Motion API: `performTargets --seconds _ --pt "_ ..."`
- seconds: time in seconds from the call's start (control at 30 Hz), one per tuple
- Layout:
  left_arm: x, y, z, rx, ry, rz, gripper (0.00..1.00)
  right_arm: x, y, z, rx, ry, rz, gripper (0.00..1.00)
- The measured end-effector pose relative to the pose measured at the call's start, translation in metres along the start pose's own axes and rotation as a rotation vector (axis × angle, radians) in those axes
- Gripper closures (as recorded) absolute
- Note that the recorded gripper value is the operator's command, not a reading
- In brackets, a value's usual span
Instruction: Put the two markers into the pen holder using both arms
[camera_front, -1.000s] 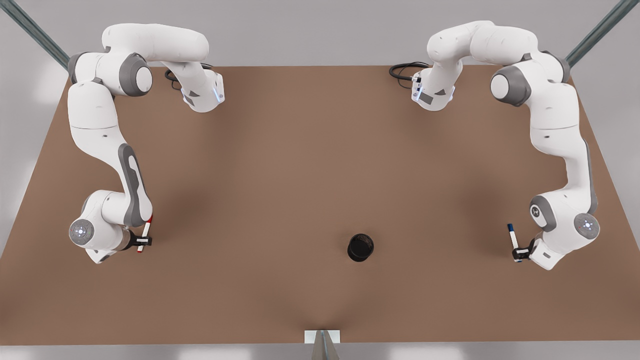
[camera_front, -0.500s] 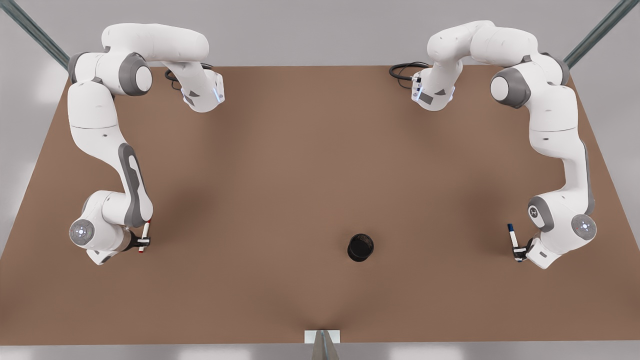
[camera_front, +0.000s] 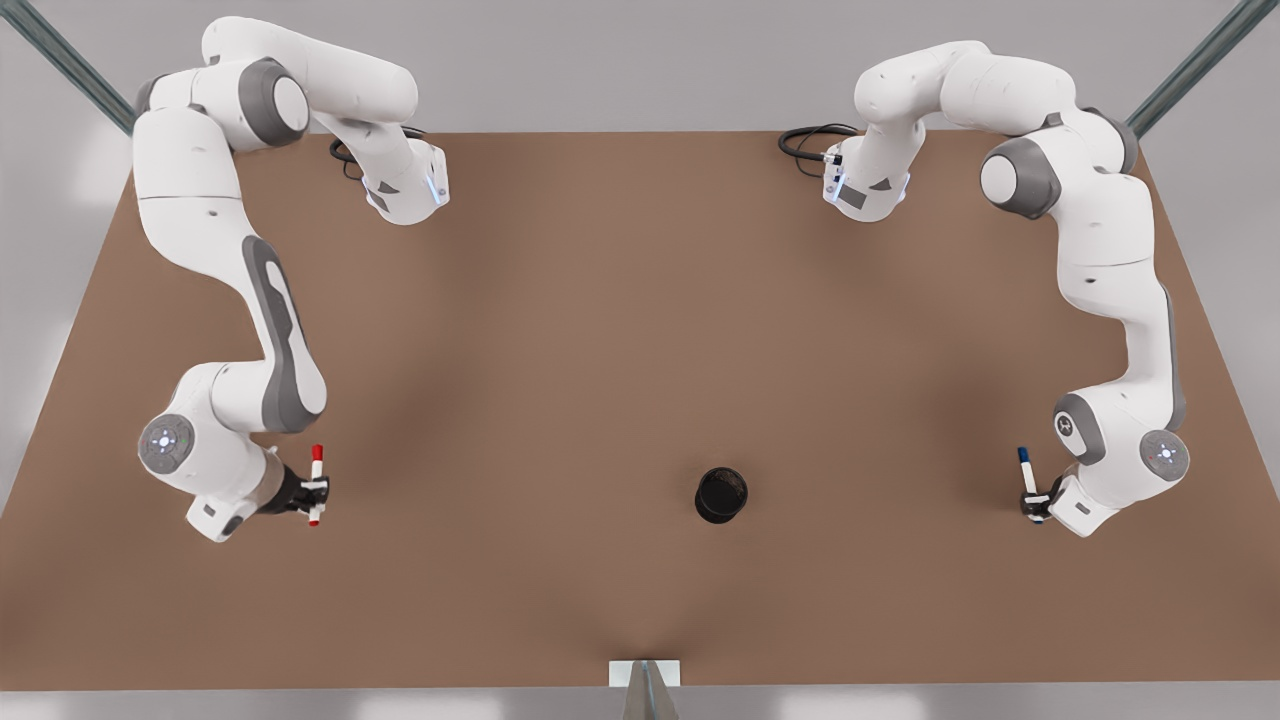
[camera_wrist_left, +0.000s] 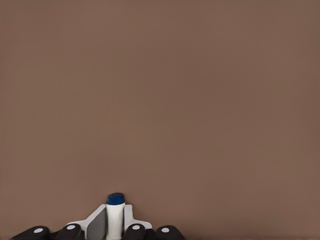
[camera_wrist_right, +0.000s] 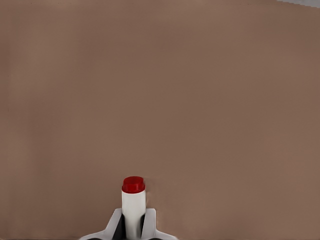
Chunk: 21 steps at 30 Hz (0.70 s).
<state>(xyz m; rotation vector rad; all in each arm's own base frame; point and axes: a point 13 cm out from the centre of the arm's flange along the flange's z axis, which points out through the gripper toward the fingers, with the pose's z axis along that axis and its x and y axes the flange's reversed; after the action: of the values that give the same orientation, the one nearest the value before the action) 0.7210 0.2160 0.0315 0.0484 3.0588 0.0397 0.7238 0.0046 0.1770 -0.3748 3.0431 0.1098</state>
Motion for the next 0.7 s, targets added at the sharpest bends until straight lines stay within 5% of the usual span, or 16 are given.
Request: performTargets --seconds 0.37,0.7 --pt "-0.004 0.000 -0.009 -0.007 -0.010 -0.003 0.77 -0.100 0.301 -0.102 -0.172 -0.243 -0.292 0.79" --pt "-0.025 -0.015 -0.083 -0.010 -0.034 0.015 0.79 -0.089 0.653 -0.092 -0.466 -0.573 -0.467 0.79"
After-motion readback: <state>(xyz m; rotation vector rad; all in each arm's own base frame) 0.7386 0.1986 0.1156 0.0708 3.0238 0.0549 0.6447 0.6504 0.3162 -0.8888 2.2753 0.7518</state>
